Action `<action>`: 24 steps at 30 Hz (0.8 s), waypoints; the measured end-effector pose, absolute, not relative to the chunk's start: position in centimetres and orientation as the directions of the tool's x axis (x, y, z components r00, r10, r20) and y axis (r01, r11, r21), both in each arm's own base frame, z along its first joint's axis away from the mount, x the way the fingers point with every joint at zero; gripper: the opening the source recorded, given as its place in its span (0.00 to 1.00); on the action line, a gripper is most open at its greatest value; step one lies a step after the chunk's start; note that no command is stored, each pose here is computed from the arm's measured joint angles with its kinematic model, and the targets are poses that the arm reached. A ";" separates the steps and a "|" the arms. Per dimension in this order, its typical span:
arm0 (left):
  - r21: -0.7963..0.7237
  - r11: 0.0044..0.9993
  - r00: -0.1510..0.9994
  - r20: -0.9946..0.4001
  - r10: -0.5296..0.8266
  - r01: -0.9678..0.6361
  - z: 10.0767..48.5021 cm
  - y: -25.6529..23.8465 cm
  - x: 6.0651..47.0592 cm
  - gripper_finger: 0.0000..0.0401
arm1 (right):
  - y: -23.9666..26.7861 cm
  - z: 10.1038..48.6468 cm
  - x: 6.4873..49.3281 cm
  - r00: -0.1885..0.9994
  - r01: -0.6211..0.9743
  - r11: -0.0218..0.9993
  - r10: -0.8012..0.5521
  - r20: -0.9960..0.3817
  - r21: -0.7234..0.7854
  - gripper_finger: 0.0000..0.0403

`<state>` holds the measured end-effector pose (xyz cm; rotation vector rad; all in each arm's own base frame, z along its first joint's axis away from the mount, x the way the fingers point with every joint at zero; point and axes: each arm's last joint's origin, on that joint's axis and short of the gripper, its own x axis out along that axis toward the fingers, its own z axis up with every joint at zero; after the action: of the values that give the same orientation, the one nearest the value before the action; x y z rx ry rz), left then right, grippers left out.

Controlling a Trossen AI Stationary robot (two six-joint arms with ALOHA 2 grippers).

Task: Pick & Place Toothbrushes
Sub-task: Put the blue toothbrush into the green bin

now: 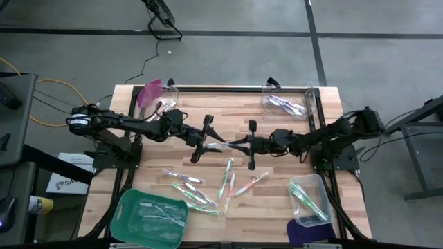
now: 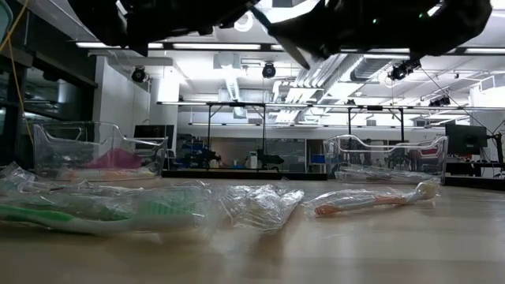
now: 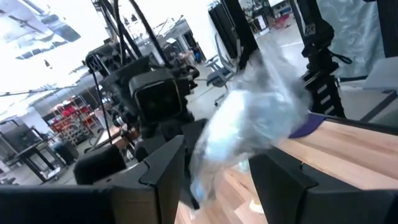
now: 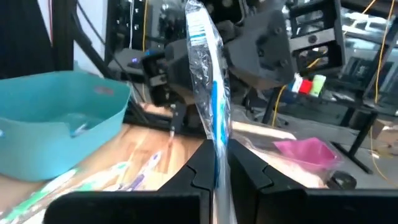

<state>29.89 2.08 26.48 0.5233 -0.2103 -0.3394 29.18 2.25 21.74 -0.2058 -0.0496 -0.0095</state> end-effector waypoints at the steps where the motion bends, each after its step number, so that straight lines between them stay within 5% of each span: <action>1: 0.521 0.812 0.923 0.110 -0.368 0.262 26.5 2.1 29.9 0.43 | 2.1 21.8 29.3 0.998 0.009 0.979 0.005 0.069 -0.203 0.05; 24: 0.545 0.808 0.915 0.170 -0.366 0.222 26.9 1.2 30.1 0.43 | 1.2 22.2 29.4 0.988 0.037 0.976 -0.004 0.152 -0.216 0.05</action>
<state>30.09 1.23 26.93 0.5454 -0.2748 -0.3187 29.44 1.18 22.25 -0.2206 -0.1518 -0.0208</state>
